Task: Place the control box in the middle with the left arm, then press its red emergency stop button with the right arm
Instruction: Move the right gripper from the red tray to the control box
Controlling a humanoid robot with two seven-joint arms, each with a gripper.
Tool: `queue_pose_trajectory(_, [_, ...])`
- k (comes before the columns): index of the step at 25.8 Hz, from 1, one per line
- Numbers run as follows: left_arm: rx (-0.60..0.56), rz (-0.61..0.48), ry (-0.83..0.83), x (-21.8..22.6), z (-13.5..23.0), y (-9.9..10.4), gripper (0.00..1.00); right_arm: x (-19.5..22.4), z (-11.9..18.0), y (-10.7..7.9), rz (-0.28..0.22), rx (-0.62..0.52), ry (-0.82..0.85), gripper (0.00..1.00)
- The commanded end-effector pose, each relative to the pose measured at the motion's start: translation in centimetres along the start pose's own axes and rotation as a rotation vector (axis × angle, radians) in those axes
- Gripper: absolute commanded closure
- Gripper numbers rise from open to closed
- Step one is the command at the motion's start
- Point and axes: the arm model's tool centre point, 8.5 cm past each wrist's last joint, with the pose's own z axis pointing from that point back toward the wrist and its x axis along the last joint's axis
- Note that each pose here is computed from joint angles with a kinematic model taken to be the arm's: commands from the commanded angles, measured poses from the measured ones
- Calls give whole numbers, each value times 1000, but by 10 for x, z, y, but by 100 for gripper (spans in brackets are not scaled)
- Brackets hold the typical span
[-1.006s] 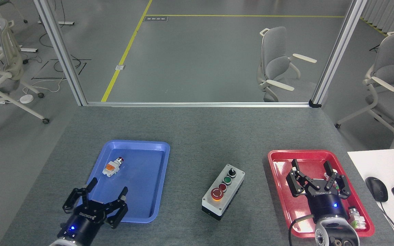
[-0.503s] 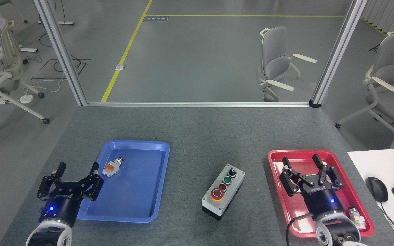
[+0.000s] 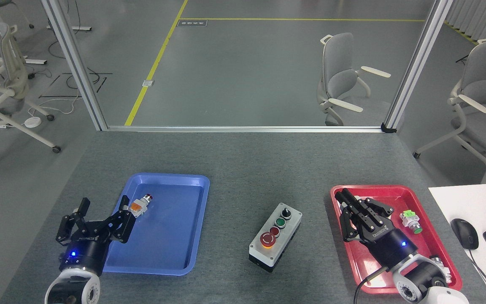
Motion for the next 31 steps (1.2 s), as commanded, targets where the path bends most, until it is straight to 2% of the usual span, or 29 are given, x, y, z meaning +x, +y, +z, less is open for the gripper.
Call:
queue_pose_trajectory(1, [-3,4,-2,1,1,-1,1,-3,-1,-5,-27,-26,-33,100])
queue_pose_trajectory(5, [-6,2,0,0,0,-1,1,-5,-7,19,-109,19,-29,100])
queue_pose_trajectory(9, [-14,1,2,-1,1,-3,1,29,-45,51,-158,131,-146,100])
queue_pose_trajectory(11, [-15,1,2,-1,1,-3,1,46,-61,56,-150,167,-211,100])
queue_pose_trajectory(14, [-17,1,2,0,1,-3,1,60,-70,58,-147,175,-252,100])
queue_pose_trajectory(19, [-37,6,6,-1,4,-13,1,66,-69,62,-123,204,-277,100])
queue_pose_trajectory(24, [-84,46,2,12,22,-34,1,71,-64,73,-97,247,-290,100])
queue_pose_trajectory(27, [-116,84,11,23,33,-49,1,75,-63,79,-103,265,-300,100])
queue_pose_trajectory(31, [-138,90,18,23,36,-57,1,85,-61,92,-112,307,-327,100])
